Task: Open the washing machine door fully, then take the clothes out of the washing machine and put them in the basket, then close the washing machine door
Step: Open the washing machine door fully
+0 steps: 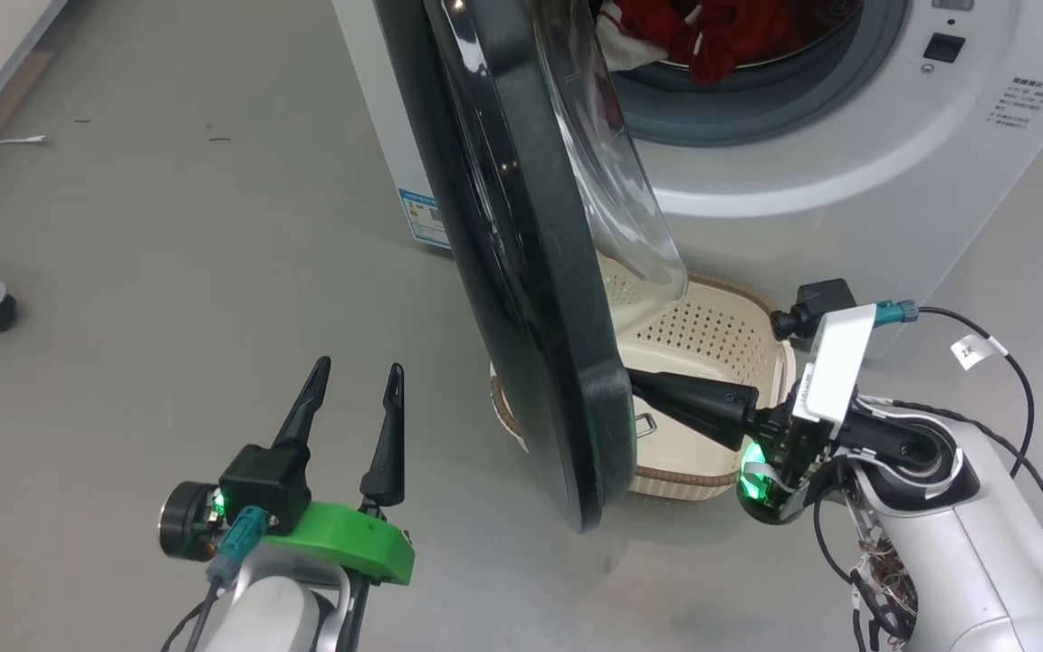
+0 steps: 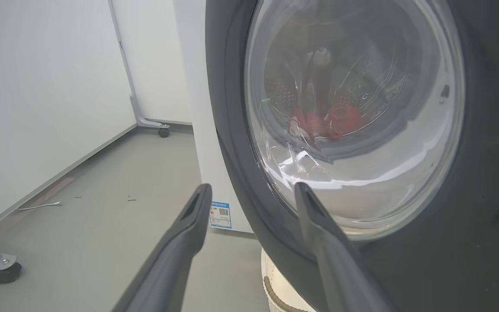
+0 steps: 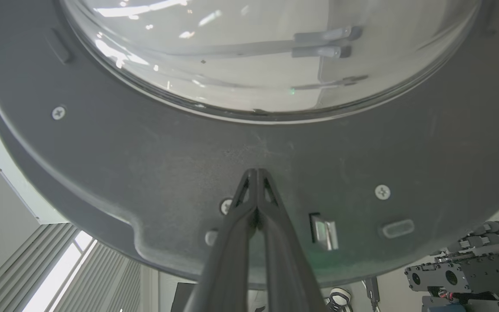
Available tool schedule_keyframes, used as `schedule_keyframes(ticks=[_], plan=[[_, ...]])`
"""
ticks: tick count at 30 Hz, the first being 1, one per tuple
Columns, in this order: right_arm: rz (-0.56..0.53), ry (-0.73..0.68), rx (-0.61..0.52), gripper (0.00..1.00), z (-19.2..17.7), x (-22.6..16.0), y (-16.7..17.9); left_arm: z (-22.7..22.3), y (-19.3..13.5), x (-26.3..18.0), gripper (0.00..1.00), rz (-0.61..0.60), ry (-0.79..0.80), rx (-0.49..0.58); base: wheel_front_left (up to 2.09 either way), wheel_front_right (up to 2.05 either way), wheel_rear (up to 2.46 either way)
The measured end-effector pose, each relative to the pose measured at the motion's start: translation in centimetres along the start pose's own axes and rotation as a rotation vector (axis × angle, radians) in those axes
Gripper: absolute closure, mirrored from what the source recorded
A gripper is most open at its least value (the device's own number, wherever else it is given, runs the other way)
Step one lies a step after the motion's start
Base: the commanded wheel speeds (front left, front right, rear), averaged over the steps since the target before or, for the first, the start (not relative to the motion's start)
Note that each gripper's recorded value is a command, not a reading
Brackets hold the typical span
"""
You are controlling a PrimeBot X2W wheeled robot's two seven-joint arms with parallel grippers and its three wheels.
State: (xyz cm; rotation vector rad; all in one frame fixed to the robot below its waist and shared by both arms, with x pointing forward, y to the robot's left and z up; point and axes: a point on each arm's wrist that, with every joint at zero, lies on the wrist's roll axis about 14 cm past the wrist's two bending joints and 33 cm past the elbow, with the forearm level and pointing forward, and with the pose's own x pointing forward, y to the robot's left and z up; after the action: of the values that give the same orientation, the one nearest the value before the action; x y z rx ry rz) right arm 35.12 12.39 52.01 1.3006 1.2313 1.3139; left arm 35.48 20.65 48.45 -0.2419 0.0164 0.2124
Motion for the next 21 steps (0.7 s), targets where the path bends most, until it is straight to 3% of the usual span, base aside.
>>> schedule_keyframes(ticks=[21], plan=[[-0.005,-0.007,0.001,1.00,-3.0,2.1,-0.1,0.4,-0.7,-0.8,0.00,-0.023,-0.014,-0.002,0.00,0.00,0.00]])
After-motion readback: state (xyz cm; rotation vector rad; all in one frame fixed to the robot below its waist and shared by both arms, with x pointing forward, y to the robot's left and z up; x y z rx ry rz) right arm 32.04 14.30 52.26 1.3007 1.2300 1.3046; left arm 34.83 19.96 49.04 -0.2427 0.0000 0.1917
